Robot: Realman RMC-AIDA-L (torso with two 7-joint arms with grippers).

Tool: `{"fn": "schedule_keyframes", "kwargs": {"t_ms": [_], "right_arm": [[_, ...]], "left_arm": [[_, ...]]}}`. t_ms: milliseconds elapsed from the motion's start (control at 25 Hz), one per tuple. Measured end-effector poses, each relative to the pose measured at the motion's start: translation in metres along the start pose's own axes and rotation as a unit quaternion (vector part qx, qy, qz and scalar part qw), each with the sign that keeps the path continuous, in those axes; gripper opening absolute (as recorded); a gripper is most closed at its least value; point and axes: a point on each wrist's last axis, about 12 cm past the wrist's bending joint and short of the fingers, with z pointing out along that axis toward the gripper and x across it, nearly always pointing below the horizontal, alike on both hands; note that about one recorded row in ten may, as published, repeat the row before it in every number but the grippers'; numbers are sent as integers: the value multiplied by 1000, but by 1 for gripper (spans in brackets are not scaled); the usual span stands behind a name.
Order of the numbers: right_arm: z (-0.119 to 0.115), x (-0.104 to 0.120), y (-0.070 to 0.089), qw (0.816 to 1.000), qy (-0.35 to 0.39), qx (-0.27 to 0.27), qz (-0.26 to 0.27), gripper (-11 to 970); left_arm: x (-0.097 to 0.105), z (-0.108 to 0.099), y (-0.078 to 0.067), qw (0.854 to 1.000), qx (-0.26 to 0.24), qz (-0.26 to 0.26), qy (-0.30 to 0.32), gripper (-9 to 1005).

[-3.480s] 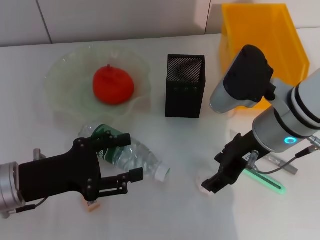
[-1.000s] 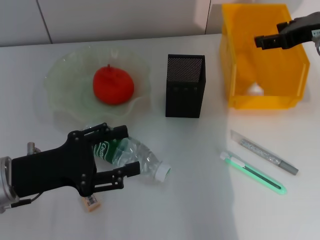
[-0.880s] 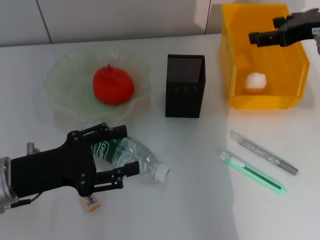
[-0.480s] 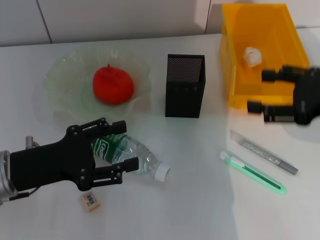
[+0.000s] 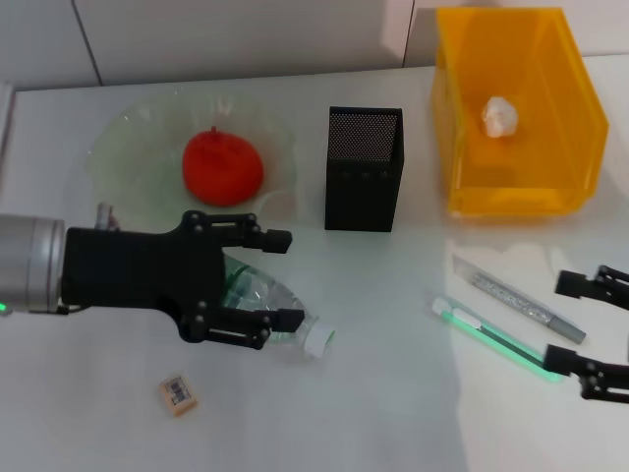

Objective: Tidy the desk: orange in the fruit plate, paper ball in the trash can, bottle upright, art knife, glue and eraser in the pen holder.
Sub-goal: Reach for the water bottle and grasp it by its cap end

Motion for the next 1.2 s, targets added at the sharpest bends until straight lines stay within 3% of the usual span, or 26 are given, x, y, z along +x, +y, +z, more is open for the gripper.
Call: {"fn": "schedule_keyframes", "kwargs": {"t_ms": [40,80,160,320,520,560,600,640,680,760,800,840,880,960,1200], "right_arm": [[-11,6,3,1000,1,9,5,849],[-11,6,3,1000,1,9,5,849],[-23,15,6,999,19,25,15,849],[-26,21,10,999,28,32,22,849],[-20,25,13,999,19,32,28,849],[-18,25,12,999,17,31,30,849],[-18,25,12,999,17,31,30,849],[-16,25,12,999,14,28,33,849],[-16,25,12,999,14,28,33,849],[-13,26,12,999,8,24,39,849],[-12,26,12,999,7,23,41,849],[-12,26,13,999,6,22,43,849],[-12,26,13,999,6,22,43,849],[-11,28,14,999,3,21,47,848],[-11,29,15,998,1,21,51,848]], "left_arm": [[-18,8,7,999,21,26,40,773],[-18,8,7,999,21,26,40,773],[-38,20,12,993,42,71,90,773],[-51,40,15,982,62,111,142,772],[-68,72,15,957,91,178,210,771],[-73,85,12,943,102,206,242,771],[-73,85,12,943,102,206,242,771],[-77,97,8,926,109,237,273,771],[-77,97,8,926,109,237,273,771],[-78,110,3,901,115,280,309,771],[-78,110,3,901,115,280,309,770],[-76,116,1,888,118,299,328,770],[-76,116,1,888,118,299,328,770],[-73,123,0,872,117,319,352,770],[-65,131,1,858,108,334,376,769]]}}
